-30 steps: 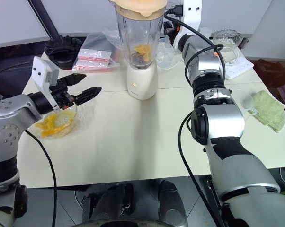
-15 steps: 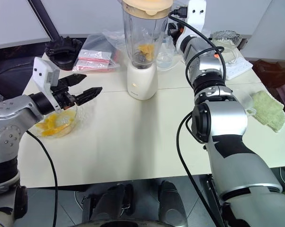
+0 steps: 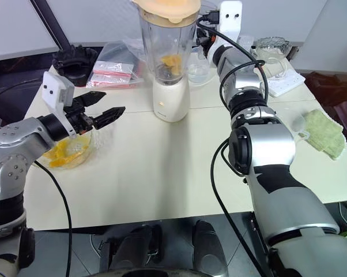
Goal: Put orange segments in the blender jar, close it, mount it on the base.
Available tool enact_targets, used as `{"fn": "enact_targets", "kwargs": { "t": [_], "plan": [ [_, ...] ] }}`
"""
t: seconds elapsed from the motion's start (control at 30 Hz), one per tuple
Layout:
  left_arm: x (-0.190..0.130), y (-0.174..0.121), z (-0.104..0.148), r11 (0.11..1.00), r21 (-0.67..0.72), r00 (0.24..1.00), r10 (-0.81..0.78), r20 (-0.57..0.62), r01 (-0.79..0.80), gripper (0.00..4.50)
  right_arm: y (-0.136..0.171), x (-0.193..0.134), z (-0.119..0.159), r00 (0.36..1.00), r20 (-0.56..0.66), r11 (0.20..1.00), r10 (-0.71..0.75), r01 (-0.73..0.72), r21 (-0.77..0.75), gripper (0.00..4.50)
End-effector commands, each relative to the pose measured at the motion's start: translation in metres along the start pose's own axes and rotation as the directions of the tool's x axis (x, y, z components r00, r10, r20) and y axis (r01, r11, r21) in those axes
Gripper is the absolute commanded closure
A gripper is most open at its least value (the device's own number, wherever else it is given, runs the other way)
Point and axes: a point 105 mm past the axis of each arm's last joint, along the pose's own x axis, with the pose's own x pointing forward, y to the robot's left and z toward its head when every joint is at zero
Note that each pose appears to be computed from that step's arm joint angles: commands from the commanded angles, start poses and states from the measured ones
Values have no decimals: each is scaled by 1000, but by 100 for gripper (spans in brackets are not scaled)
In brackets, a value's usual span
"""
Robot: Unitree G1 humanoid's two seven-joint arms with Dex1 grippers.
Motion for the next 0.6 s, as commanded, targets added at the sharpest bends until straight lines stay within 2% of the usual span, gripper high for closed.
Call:
{"fn": "enact_targets", "kwargs": {
  "t": [0.03,0.13,0.33,0.6],
  "plan": [
    [-2,-4,10,999,34,999,-8,34,7,35,4,3,18,999,43,999,7,-5,-33,355],
    [-1,-4,10,999,32,999,-9,36,8,35,-2,1,19,999,48,998,-18,21,-55,355],
    [-1,-5,8,1000,26,1000,-12,29,12,35,-9,0,51,985,164,998,-44,50,-35,355],
    [3,-7,7,1000,18,999,-26,27,25,35,-7,-3,57,968,247,998,-40,51,-37,355]
  ]
}}
